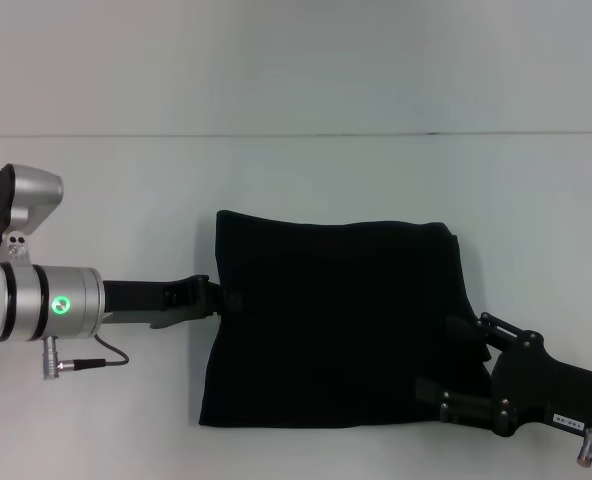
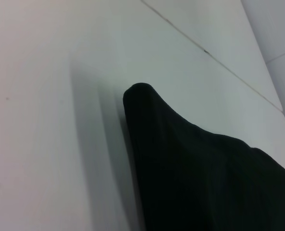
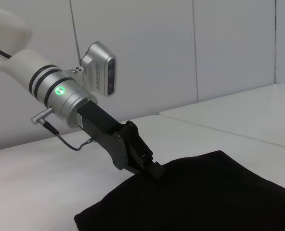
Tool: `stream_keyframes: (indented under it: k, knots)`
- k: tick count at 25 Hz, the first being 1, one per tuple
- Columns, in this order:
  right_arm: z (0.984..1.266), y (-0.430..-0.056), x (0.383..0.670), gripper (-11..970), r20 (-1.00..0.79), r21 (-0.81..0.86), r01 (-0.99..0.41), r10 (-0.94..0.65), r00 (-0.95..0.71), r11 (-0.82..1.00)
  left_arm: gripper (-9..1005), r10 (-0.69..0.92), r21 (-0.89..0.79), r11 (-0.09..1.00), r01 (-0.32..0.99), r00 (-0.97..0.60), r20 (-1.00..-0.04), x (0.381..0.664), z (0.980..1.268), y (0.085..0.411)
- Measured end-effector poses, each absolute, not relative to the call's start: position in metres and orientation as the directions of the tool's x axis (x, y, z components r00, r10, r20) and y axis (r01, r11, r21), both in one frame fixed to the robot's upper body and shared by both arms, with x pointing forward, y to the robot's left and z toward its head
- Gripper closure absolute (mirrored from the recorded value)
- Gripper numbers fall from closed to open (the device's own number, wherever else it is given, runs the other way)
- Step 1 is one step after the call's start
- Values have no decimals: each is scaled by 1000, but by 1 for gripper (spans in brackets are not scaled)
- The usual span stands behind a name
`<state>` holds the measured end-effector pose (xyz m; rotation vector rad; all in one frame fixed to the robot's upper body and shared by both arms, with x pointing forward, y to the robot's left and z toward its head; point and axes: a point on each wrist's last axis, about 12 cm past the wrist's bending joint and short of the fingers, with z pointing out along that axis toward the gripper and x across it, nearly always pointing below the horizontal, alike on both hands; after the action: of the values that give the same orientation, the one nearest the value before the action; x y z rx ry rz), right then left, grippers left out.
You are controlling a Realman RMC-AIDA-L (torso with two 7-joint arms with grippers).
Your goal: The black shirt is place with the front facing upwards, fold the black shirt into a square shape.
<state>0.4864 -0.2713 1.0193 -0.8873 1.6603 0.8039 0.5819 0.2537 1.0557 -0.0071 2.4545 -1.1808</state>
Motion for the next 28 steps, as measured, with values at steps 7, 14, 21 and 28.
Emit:
stream_keyframes:
  k: [7,14,21,28]
  knots:
    - [1020,-271,487,17,-970,78,-862,-163,-183,501,948,-207,-740,652,166,-900,-384,591,1058,249]
    - [1020,-270,488,18,-970,77,-862,-160,-180,501,963,-252,-721,676,148,-874,-416,602,1062,250]
    - [1021,-269,490,18,-971,74,-862,-161,-177,501,956,-347,-741,664,100,-836,-424,609,1065,260]
    - [1022,-269,491,18,-972,71,-862,-159,-173,502,949,-484,-818,575,14,-800,-354,592,1057,280]
